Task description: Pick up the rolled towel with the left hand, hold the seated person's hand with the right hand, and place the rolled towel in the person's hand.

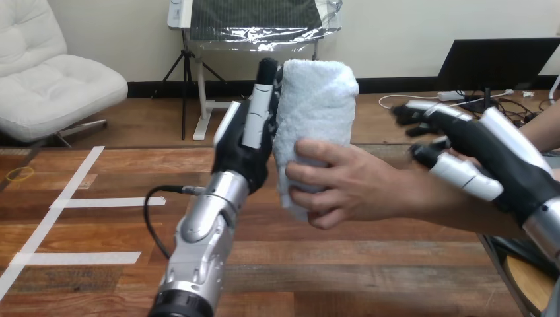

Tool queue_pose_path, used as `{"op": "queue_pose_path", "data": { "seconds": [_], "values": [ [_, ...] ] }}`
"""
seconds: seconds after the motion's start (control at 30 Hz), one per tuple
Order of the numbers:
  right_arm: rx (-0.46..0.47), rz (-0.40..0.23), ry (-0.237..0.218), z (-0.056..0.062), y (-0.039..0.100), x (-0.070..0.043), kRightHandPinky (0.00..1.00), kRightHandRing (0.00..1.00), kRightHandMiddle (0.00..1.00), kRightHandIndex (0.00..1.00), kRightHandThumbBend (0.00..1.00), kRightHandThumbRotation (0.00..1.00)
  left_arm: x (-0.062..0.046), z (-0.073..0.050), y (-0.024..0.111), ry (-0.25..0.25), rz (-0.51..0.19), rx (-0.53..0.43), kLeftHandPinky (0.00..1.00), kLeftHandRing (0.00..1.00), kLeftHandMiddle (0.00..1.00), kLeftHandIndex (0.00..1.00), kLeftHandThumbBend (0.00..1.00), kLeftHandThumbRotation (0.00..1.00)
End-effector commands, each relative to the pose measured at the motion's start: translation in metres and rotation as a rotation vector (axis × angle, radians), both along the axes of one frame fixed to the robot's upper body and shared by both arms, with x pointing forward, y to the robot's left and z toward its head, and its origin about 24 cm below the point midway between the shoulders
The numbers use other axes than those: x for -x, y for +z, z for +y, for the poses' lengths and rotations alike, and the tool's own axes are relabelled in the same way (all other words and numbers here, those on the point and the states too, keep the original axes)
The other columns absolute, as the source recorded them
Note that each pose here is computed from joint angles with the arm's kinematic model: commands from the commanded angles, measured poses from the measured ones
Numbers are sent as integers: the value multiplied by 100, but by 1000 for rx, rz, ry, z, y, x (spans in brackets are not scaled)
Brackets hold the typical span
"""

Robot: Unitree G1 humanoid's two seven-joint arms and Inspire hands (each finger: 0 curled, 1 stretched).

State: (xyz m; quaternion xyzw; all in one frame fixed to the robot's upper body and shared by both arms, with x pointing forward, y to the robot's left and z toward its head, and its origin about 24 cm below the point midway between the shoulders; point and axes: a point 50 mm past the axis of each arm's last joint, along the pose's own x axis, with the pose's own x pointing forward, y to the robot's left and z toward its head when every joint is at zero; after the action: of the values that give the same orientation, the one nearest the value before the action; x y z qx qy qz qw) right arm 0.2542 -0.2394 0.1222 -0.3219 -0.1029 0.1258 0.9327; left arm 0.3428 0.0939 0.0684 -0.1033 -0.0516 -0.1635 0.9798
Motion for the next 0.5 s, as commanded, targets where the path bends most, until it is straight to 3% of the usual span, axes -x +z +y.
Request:
{"op": "queue_pose_path", "data": {
  "seconds": [0.0,0.23,0.47],
  "values": [
    [-116,-111,-26,2,12,3,78,87,87,87,95,100,0,13,14,32,-76,-24,99,93,91,90,83,96],
    [-263,-165,-10,6,13,8,80,88,87,89,90,100,6,21,15,53,-110,-55,98,92,91,89,83,96],
    [-339,-219,28,10,15,13,82,89,89,91,90,100,14,29,16,72,-150,-97,97,91,90,88,81,98]
  ]
}}
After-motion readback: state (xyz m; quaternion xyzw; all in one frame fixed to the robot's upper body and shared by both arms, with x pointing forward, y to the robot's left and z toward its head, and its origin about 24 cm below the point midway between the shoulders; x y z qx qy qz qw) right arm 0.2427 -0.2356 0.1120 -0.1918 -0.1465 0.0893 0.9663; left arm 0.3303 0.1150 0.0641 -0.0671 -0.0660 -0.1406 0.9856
